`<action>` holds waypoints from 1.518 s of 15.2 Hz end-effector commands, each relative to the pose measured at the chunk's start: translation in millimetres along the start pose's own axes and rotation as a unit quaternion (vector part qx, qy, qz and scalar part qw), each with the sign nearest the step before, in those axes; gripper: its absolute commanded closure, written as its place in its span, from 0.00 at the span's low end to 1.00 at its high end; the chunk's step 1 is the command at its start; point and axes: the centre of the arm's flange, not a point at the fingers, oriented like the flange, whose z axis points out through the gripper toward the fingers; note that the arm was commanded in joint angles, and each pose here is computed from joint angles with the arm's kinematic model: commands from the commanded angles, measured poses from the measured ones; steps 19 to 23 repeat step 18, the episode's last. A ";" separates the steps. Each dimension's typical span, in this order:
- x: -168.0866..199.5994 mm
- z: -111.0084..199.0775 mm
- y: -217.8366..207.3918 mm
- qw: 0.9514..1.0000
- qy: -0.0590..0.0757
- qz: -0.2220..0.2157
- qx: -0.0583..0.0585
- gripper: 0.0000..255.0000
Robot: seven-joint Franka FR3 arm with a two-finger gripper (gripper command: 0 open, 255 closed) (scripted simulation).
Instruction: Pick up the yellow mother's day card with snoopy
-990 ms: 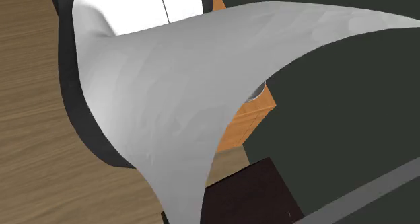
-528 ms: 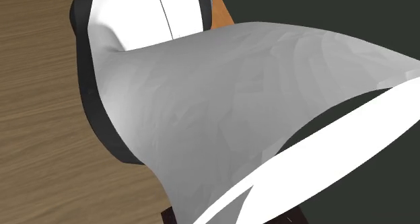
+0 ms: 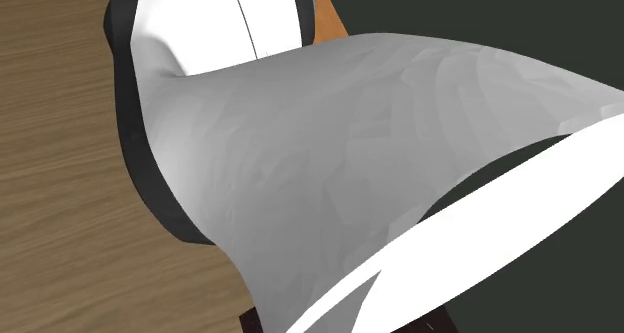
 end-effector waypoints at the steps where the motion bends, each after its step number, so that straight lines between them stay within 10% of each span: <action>1: 0.0 -0.1 -0.2 1.000 0.000 0.000 0.000 1.00; 23: -5.4 -79.9 -0.2 1.000 0.000 0.000 0.000 1.00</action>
